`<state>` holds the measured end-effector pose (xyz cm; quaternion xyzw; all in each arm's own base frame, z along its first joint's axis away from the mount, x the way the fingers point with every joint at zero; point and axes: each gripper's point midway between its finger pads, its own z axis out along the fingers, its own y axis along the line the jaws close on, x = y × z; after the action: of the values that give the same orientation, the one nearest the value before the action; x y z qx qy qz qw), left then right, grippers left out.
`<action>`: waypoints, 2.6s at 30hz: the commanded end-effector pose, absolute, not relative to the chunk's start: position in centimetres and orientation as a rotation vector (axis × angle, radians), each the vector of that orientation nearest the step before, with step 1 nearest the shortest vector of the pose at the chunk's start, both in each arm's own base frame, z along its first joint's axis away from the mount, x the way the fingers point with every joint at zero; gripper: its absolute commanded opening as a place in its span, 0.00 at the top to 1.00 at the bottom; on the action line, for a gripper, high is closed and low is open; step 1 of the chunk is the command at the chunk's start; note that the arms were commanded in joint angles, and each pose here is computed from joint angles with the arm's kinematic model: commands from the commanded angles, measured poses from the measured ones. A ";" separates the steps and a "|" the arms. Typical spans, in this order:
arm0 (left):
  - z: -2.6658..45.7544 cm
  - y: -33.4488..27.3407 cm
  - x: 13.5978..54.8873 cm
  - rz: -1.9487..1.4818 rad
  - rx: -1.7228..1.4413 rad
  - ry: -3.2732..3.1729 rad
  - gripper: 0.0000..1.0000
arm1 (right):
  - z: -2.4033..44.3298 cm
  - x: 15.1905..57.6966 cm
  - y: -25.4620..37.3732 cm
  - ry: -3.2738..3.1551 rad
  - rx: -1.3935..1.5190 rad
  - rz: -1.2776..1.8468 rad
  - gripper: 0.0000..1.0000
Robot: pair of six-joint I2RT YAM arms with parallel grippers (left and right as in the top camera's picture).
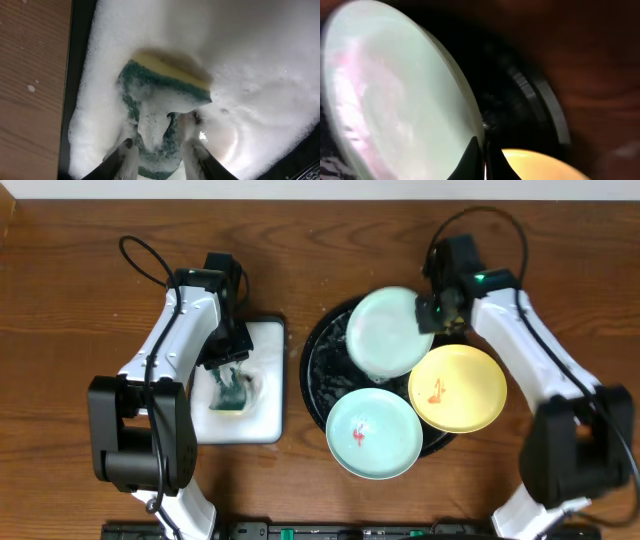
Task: Clean dirty plates on tray and stack at the side
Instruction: 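Return the sponge with the left gripper to the white tray, then grip the back pale green plate rim with the right gripper and lift it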
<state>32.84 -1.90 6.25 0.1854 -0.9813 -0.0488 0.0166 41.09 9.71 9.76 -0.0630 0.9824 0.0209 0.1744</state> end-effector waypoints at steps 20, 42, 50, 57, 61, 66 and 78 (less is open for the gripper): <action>6.4 -1.8 32.9 -0.152 0.578 -3.052 0.40 | 20.1 40.4 12.7 2.250 -0.767 -0.942 0.99; 6.4 -1.8 32.9 -0.152 0.578 -3.052 0.30 | 21.8 38.8 16.1 2.080 -1.056 -1.092 0.99; 6.4 -1.8 32.9 -0.152 0.578 -3.052 0.30 | 21.8 38.8 16.1 2.068 -1.095 -1.107 0.99; 6.4 -1.8 32.9 -0.152 0.579 -3.052 0.28 | 21.9 38.8 16.3 2.053 -1.122 -1.121 0.99; 6.4 -1.8 32.9 -0.152 0.578 -3.052 0.23 | 21.9 38.6 16.7 2.019 -1.210 -1.148 0.99; 6.4 -1.8 32.9 -0.152 0.579 -3.052 0.22 | 21.9 38.2 17.5 1.878 -1.526 -1.257 0.99; 6.4 -1.8 32.9 -0.152 0.578 -3.052 0.15 | 22.3 38.6 18.3 1.780 -1.647 -1.301 0.99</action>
<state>32.84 -1.91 6.25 0.1873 -0.9810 -0.0485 0.0166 38.63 18.19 20.53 -0.5876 0.6480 -0.4487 0.1829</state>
